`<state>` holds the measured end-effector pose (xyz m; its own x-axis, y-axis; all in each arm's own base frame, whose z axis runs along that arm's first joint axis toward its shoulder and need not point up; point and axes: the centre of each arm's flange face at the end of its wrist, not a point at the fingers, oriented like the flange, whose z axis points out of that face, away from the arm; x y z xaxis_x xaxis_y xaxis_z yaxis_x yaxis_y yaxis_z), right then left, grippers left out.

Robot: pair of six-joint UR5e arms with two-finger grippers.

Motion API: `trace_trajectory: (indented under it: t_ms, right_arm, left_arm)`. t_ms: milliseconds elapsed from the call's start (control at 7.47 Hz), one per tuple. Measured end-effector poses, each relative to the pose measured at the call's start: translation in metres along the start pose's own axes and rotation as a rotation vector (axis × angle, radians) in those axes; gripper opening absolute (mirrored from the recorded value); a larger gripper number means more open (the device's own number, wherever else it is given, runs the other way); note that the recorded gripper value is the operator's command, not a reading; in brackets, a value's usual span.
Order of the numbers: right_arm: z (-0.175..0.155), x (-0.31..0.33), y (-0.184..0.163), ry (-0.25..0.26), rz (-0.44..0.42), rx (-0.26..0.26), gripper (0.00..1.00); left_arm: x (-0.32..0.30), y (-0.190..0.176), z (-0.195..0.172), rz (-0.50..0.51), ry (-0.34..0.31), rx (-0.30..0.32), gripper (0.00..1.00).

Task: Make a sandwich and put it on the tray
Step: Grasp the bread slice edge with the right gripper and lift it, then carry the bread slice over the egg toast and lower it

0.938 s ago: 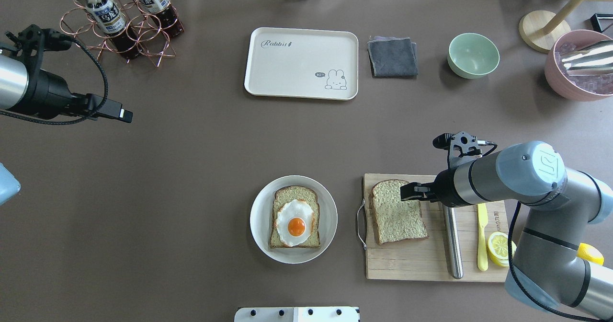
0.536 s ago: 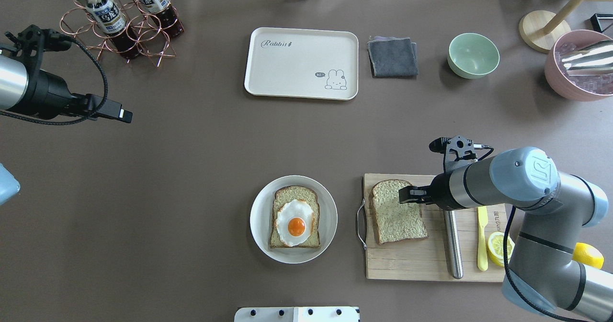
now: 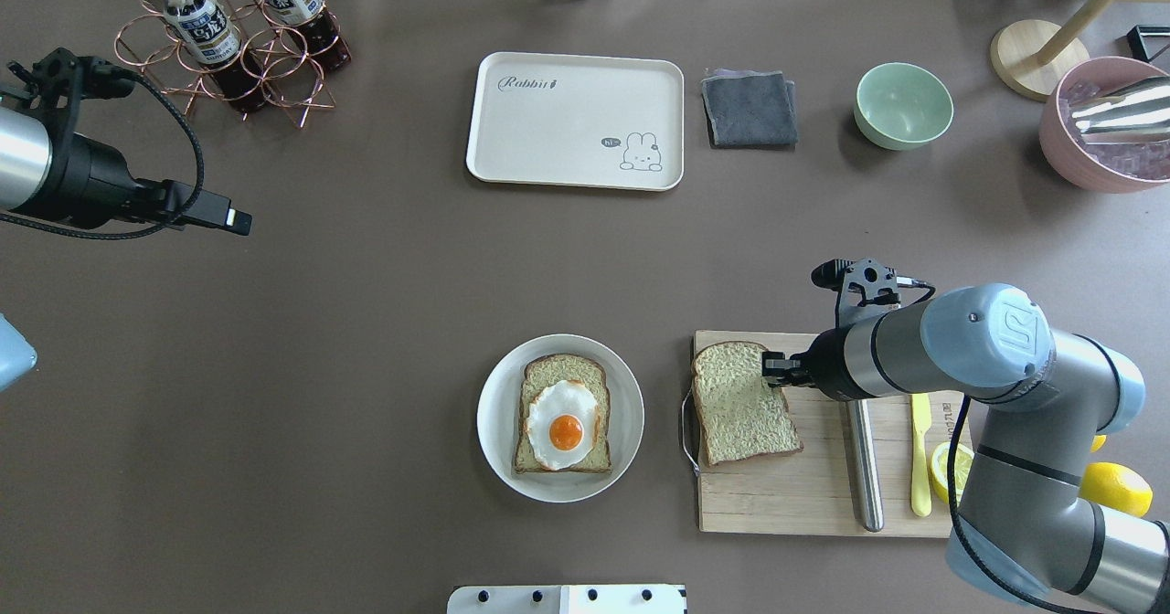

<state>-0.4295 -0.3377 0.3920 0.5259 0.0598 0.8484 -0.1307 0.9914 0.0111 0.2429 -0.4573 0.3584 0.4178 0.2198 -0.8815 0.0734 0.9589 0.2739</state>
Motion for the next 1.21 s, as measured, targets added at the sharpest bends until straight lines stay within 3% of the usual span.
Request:
trace_trajectory:
  t_ms: [402, 1205]
  right_arm:
    - [-0.01, -0.012, 0.002, -0.026, 0.033, 0.018, 0.0]
    - [-0.086, -0.029, -0.027, -0.155, 0.06, 0.001, 0.0]
  left_arm:
    - [0.0, 0.0, 0.0, 0.0, 0.001, 0.0, 0.98]
    - [0.0, 0.001, 0.0, 0.0, 0.002, 0.0, 0.98]
